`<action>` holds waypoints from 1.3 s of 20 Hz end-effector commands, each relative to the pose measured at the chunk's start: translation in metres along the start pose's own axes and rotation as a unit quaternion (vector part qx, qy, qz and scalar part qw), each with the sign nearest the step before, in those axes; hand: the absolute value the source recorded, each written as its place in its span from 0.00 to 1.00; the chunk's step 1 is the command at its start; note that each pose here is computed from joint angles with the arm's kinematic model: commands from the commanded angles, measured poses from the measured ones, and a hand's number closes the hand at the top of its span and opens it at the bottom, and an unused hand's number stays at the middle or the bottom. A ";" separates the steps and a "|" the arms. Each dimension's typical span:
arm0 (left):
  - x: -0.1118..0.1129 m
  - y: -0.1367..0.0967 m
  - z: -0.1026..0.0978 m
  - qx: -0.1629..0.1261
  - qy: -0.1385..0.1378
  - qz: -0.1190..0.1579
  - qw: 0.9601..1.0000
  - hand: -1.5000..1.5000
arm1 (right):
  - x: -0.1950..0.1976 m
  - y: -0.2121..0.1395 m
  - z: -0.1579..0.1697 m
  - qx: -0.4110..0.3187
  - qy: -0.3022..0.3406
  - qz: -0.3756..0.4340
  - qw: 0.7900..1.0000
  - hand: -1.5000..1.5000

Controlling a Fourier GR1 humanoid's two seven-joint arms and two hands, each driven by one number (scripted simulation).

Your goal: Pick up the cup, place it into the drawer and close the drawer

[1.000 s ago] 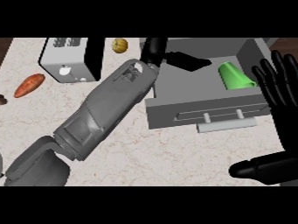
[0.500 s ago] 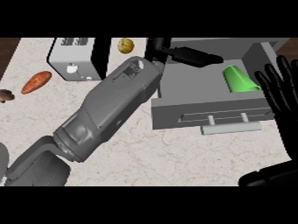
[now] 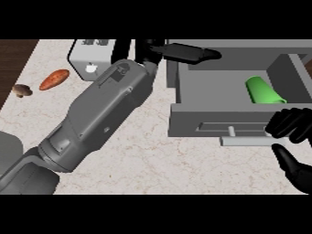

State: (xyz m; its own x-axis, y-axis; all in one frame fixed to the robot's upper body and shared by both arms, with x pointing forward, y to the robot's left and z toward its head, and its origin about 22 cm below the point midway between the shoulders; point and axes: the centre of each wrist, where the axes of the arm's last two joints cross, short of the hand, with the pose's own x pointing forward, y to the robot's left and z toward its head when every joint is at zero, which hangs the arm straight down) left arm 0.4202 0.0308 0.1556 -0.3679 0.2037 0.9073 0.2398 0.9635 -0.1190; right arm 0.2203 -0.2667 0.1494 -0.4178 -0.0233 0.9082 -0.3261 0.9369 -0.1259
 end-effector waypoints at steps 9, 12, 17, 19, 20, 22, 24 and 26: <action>0.007 0.102 0.064 0.075 0.015 0.019 0.997 0.00 | -0.005 0.003 0.003 0.059 0.065 0.135 0.987 1.00; 0.020 0.133 0.089 0.077 0.024 0.023 0.997 0.00 | -0.006 -0.001 0.004 0.049 0.081 0.140 0.986 1.00; 0.029 0.166 0.126 0.084 0.019 0.025 0.996 0.00 | -0.033 0.006 -0.007 0.059 0.101 0.186 0.976 1.00; 0.021 0.168 0.143 0.083 0.032 0.037 0.995 0.00 | -0.039 0.021 -0.011 0.093 0.094 0.248 0.960 1.00; 0.014 0.177 0.154 0.091 0.028 0.028 0.995 0.00 | -0.028 0.009 -0.010 0.113 0.093 0.270 0.952 1.00; 0.028 0.190 0.151 0.078 0.025 0.039 0.996 0.00 | -0.037 0.020 -0.003 0.145 0.093 0.329 0.929 1.00; 0.026 0.198 0.171 0.080 0.034 0.039 0.995 0.00 | -0.051 0.020 -0.011 0.153 0.099 0.370 0.911 1.00; 0.025 0.216 0.173 0.090 0.025 0.033 0.995 0.00 | -0.084 0.021 -0.011 0.162 0.105 0.383 0.903 1.00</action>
State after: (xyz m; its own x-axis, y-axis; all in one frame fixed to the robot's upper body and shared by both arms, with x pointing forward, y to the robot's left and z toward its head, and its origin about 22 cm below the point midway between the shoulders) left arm 0.3168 0.2508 0.0874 -0.3055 0.2642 0.9148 0.0982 0.9644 -0.2457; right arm 0.2421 -0.2464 0.1029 -0.4399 0.6118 0.6574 -0.2653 0.6109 -0.7460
